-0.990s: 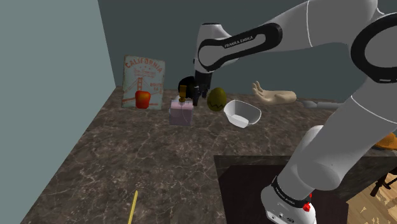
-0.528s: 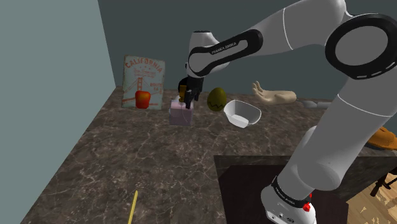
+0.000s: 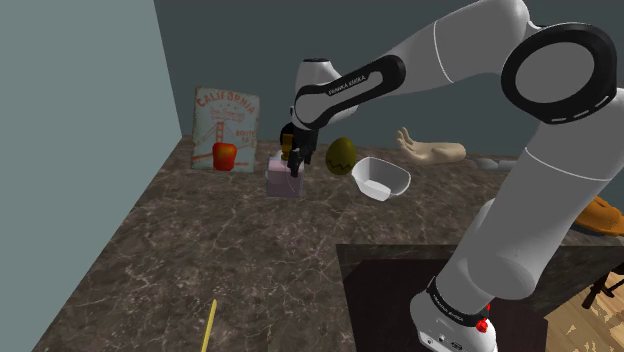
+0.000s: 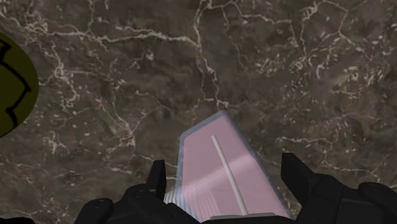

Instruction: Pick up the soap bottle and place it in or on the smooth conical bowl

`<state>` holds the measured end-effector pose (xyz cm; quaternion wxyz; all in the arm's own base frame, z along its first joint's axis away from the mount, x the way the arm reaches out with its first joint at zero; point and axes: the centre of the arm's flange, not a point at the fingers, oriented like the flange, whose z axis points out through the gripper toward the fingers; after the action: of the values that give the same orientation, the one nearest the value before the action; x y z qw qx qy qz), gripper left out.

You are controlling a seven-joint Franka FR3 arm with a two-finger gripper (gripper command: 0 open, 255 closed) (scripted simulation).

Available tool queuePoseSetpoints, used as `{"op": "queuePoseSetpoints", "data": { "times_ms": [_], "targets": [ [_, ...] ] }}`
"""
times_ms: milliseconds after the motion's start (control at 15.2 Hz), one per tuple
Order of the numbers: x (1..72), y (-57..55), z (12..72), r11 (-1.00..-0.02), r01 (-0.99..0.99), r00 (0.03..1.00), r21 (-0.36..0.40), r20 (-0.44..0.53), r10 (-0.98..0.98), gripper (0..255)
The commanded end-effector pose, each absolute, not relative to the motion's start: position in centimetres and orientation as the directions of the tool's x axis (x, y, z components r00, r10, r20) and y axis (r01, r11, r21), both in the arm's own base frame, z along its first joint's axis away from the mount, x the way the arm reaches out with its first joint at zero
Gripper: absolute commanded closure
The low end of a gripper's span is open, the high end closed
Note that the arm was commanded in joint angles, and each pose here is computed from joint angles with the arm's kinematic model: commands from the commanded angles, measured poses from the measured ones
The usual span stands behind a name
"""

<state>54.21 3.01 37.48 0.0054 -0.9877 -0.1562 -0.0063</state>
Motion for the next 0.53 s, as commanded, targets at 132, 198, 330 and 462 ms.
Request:
{"op": "queuePoseSetpoints", "data": {
  "times_ms": [132,198,330,462],
  "targets": [
    [54.21,3.02,37.45,-0.951,0.309,0.951,-0.009,0.014,0.309,0],
    [54.22,3.03,37.45,-0.951,0.309,0.951,-0.009,0.014,0.309,255],
    [54.22,3.03,37.45,-0.951,0.309,0.951,-0.009,0.014,0.309,255],
    [54.22,3.02,37.46,-0.951,0.309,0.951,-0.009,0.014,0.309,255]
  ]
}}
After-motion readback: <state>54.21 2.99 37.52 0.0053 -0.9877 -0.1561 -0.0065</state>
